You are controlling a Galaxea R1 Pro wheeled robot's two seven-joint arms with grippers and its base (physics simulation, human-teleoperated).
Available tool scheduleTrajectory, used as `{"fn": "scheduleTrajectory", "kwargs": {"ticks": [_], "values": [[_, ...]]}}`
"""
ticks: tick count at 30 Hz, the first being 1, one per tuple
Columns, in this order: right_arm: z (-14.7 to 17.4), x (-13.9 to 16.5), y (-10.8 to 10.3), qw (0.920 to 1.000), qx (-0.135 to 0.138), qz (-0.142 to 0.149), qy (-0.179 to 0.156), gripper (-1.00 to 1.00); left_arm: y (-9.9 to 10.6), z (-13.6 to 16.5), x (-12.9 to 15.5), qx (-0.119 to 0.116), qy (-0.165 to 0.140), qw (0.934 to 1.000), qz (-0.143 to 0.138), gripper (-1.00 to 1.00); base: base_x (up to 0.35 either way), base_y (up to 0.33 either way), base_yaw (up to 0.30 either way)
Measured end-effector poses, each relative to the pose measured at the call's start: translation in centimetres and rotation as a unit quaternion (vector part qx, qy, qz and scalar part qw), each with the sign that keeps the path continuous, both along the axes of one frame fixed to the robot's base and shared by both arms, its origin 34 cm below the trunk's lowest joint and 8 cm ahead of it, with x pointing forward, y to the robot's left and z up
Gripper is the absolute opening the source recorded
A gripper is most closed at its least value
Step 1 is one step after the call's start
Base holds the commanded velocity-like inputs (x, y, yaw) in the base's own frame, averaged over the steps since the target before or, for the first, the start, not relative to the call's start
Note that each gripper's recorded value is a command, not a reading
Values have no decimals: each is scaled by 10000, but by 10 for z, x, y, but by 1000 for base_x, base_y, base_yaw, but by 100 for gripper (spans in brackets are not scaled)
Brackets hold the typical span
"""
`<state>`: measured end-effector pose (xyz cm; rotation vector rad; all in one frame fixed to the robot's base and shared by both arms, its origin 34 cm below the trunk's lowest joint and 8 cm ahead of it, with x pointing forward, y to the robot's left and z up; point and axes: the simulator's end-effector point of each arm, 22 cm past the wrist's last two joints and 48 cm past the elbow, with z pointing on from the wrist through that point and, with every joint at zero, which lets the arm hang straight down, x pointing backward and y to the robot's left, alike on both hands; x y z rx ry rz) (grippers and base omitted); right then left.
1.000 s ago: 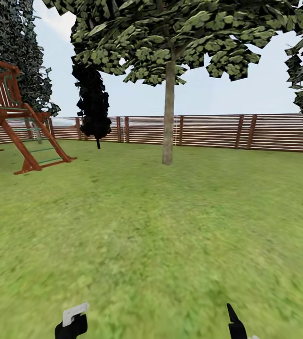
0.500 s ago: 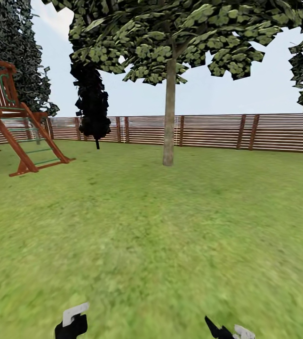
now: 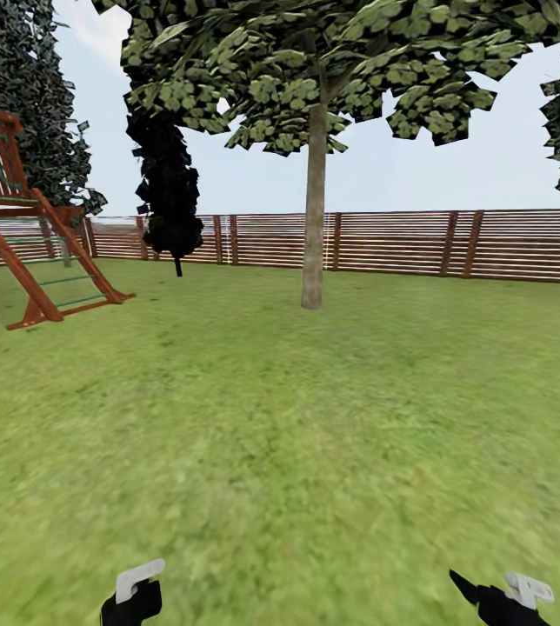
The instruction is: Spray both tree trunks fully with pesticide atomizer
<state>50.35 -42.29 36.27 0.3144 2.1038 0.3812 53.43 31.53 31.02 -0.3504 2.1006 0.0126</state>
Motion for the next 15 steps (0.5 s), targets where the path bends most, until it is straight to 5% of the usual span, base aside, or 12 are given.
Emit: {"fn": "scheduleTrajectory", "kwargs": {"ticks": [15], "values": [[6,4,-1,9995,-210,36,-228,100,0,0,0,2,1,10000,3,-100,337,0,-33]]}}
